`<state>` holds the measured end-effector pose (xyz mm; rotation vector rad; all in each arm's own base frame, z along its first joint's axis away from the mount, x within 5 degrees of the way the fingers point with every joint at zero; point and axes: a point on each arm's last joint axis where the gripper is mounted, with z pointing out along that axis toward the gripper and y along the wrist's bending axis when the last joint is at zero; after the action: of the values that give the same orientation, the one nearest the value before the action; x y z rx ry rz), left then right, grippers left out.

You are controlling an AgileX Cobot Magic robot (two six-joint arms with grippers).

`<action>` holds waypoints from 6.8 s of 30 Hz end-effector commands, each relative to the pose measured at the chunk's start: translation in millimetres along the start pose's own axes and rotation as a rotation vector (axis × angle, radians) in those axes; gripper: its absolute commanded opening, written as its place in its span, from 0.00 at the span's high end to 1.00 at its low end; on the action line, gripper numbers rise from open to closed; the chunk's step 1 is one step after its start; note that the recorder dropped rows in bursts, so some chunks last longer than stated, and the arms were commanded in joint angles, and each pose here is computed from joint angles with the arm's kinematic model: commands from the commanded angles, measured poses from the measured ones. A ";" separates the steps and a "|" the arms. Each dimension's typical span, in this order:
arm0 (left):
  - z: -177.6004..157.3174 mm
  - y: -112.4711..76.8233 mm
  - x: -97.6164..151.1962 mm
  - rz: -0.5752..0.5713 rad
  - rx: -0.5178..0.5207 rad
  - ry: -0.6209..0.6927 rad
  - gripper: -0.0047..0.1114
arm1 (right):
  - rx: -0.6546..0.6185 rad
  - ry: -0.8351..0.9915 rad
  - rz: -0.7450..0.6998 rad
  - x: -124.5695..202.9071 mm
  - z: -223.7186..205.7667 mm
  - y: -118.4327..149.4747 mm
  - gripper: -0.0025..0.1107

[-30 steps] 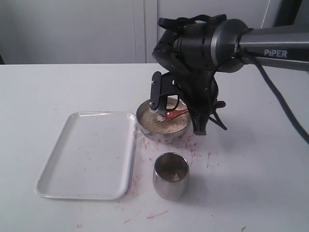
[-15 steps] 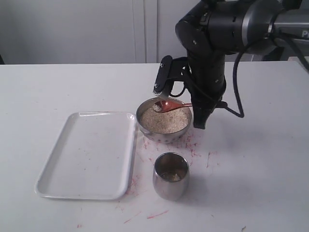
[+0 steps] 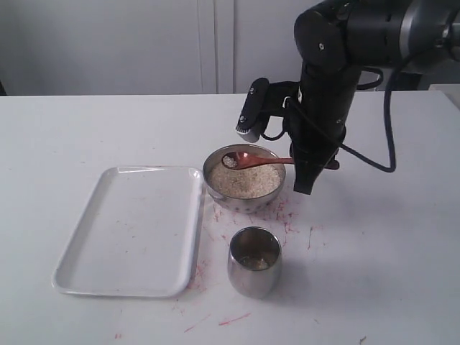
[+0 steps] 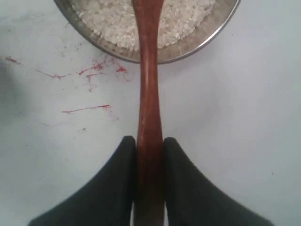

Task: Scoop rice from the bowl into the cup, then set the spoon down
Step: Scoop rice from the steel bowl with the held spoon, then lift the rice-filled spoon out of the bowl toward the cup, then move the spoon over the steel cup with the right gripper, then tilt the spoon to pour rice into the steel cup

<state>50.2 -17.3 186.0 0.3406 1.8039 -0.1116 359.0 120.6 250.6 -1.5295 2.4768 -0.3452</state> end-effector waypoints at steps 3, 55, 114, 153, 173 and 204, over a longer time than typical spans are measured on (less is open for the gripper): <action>0.3 -1.0 1.6 -0.014 0.012 0.003 0.84 | 0.015 -0.025 -0.051 12.0 -12.8 3.3 0.98; 0.3 -1.0 1.6 -0.014 0.012 0.003 0.84 | -0.070 -0.151 -0.038 72.9 -114.1 78.4 0.98; 0.3 -1.0 1.6 -0.014 0.012 0.003 0.84 | 0.286 0.108 -0.515 49.8 -81.5 92.1 0.98; 0.3 -1.0 1.6 -0.014 0.012 0.003 0.84 | 0.376 0.220 -0.883 27.4 -71.3 98.8 0.98; 0.3 -1.0 1.6 -0.014 0.012 0.003 0.84 | 0.437 0.257 -0.935 24.5 -73.7 96.6 0.98; 0.3 -1.0 1.6 -0.014 0.012 0.003 0.84 | 0.456 0.266 -0.951 22.4 -75.8 99.1 0.98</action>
<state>50.2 -17.3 186.0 0.3406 1.8039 -0.1116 244.4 150.0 290.9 -2.3995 1.4447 -1.2068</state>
